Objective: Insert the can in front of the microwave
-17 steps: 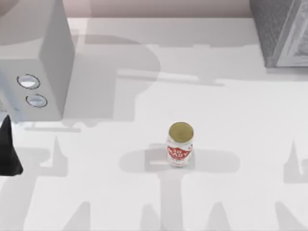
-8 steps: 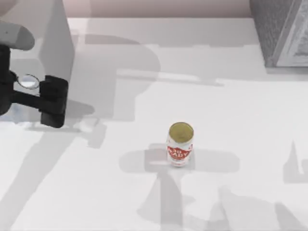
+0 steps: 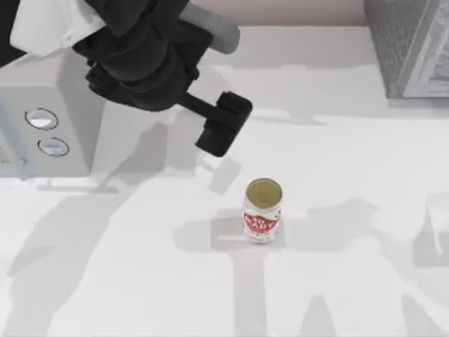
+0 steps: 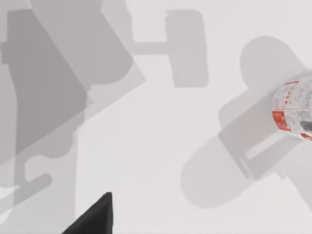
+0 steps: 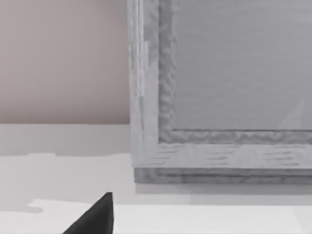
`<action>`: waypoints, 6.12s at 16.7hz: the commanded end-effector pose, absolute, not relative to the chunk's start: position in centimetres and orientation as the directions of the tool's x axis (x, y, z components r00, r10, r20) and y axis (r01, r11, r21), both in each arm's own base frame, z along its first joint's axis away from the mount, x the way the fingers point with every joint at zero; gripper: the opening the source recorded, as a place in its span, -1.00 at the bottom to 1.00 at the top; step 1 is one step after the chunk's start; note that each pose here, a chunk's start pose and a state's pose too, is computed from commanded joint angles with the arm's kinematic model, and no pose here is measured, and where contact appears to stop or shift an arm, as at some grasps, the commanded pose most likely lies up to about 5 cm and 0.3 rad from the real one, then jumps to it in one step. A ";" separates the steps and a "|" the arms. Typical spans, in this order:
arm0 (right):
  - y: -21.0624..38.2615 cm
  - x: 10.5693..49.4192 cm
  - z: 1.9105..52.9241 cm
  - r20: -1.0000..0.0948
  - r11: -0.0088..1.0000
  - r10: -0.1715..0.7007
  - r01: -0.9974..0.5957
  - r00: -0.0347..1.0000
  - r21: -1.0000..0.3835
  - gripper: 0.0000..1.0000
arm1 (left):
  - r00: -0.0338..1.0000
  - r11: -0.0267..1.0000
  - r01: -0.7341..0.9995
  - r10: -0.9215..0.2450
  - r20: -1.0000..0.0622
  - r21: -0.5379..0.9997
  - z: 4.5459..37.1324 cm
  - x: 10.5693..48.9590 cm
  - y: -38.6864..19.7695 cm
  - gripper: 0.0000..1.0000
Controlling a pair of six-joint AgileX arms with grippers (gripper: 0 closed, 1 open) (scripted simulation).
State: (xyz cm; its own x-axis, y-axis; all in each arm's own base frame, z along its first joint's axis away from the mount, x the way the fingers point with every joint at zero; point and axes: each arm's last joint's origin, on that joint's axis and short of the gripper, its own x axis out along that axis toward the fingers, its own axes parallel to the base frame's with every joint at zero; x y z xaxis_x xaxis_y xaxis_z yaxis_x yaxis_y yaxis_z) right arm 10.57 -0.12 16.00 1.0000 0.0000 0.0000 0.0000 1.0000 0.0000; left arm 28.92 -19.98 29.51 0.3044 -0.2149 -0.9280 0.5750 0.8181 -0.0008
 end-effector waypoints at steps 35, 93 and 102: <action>-0.1 10.6 16.0 0.000 1.000 0.000 0.000 1.000 0.000 1.00 | 0.001 0.693 0.721 0.000 -1.000 0.001 15.7 31.3 -32.1 -0.21; -0.1 10.6 16.0 0.000 1.000 0.000 0.000 1.000 0.000 1.00 | 0.029 0.998 0.065 -0.006 -1.000 -0.004 22.5 23.2 4.8 -1.00; -0.1 10.6 16.0 0.000 1.000 0.000 0.000 1.000 0.000 1.00 | -0.005 1.000 0.025 0.001 -1.000 0.001 20.6 22.1 5.8 -1.00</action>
